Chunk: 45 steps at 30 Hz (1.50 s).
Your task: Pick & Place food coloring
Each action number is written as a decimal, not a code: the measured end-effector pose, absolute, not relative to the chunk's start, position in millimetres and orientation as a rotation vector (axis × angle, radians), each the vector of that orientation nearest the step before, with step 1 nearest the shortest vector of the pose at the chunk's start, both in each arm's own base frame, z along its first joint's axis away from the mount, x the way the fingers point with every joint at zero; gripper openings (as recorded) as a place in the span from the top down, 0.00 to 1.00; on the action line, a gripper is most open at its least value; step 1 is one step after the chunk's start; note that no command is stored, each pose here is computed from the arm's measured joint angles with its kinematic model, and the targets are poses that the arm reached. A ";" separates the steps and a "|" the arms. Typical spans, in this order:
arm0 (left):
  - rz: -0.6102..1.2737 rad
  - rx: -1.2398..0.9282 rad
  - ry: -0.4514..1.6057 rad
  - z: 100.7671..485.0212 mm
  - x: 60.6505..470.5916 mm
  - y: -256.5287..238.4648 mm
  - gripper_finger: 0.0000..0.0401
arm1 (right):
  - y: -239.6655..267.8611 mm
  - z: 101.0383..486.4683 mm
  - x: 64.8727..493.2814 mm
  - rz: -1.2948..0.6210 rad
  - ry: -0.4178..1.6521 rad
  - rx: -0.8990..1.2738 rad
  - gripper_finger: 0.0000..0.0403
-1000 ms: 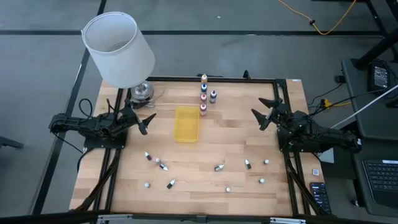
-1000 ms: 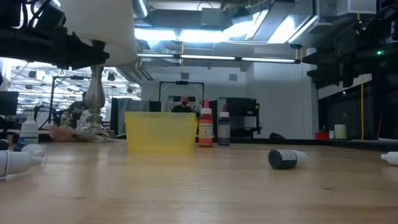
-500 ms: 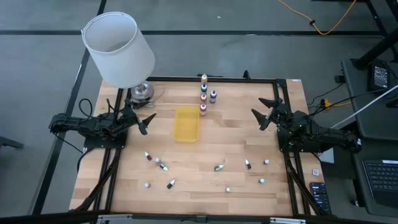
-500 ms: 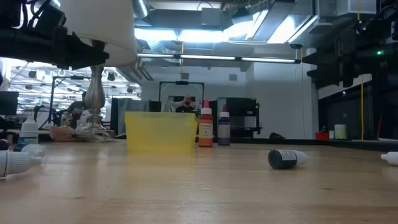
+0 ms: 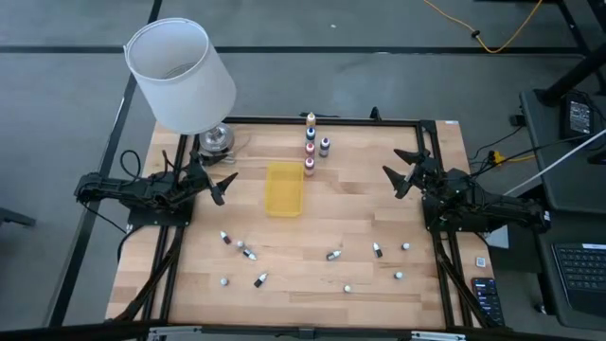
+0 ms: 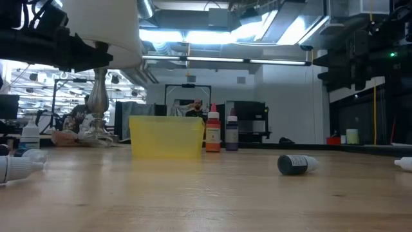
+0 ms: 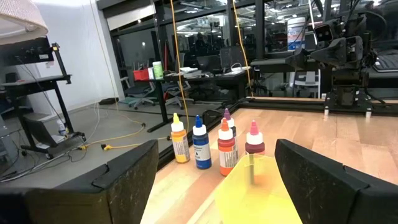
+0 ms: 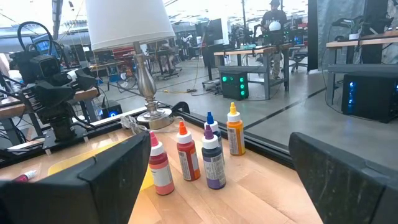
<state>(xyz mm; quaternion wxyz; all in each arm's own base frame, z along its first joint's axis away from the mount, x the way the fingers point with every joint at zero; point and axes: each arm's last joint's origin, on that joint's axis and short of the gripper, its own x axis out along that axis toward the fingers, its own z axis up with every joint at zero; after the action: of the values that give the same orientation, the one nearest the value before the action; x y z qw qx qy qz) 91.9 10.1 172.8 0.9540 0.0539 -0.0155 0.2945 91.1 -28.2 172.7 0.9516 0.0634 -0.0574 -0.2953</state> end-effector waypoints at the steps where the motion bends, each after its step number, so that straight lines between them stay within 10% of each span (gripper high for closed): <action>1: 0.598 0.110 -0.031 172.7 92.0 10.1 0.21 | -28.2 172.7 91.1 -0.600 -0.117 0.129 0.05; 45: 0.598 0.110 -0.031 172.7 92.0 10.1 0.21 | -28.6 172.8 90.7 -0.620 -0.120 0.134 0.05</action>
<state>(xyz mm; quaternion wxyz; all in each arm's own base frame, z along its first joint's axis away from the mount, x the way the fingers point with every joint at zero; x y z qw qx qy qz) 92.0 10.1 172.7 0.9540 0.0539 -0.0153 0.2945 90.7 -28.6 172.8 0.9483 0.0660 -0.0592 -0.3046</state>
